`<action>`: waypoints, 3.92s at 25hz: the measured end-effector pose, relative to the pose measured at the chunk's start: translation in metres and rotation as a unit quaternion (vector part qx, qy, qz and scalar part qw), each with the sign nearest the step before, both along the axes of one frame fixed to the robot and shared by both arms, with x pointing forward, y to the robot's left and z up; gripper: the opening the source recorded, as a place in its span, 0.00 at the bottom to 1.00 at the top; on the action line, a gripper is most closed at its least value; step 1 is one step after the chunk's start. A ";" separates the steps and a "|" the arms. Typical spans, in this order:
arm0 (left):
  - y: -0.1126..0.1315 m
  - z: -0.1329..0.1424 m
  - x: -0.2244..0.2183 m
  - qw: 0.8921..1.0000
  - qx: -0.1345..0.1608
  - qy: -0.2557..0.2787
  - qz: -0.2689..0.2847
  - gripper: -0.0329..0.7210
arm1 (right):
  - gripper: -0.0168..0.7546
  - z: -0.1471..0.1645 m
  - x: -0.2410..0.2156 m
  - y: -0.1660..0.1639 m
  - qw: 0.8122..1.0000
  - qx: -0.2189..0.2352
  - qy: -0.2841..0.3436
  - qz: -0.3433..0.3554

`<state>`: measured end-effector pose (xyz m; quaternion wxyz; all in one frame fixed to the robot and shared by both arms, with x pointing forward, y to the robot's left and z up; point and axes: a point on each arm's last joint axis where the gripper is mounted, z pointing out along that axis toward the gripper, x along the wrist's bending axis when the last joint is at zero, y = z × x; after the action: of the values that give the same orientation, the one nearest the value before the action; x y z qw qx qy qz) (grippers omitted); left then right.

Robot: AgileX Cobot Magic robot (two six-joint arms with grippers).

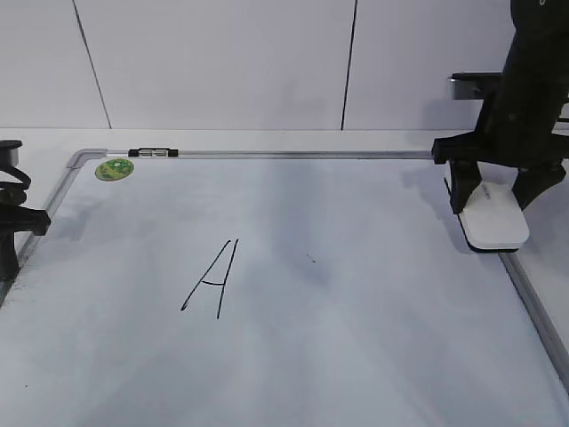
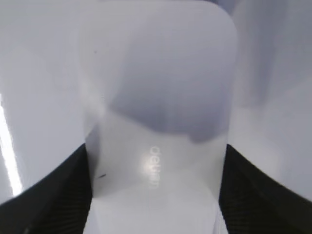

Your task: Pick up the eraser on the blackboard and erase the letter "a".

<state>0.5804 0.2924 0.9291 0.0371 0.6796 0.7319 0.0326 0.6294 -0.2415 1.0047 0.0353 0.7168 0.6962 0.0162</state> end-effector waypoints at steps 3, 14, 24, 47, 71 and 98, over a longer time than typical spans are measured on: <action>0.000 0.000 0.000 1.000 0.000 0.000 0.000 0.08 | 0.75 -0.005 0.001 0.000 1.000 -0.004 0.005 0.001; 0.000 0.000 0.000 1.000 0.000 -0.001 0.000 0.08 | 0.75 -0.034 0.008 0.001 0.999 -0.010 0.041 0.001; 0.000 0.000 0.000 1.000 0.000 -0.001 0.000 0.08 | 0.75 -0.047 0.010 0.003 0.998 -0.002 0.058 -0.004; 0.000 0.000 0.000 1.000 0.000 -0.001 0.000 0.09 | 0.82 -0.053 0.012 0.001 0.998 -0.016 0.064 0.019; 0.000 0.000 0.000 1.000 0.000 -0.001 -0.001 0.09 | 0.80 -0.053 0.012 0.001 0.998 -0.015 0.064 0.019; 0.000 0.000 0.000 1.000 -0.003 -0.001 0.001 0.12 | 0.80 -0.053 0.011 0.002 0.998 -0.007 0.065 0.010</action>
<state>0.5806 0.2919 0.9291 0.0394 0.6785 0.7329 0.0311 0.6407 -0.2392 0.9517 -0.0050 0.7088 0.7045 -0.0347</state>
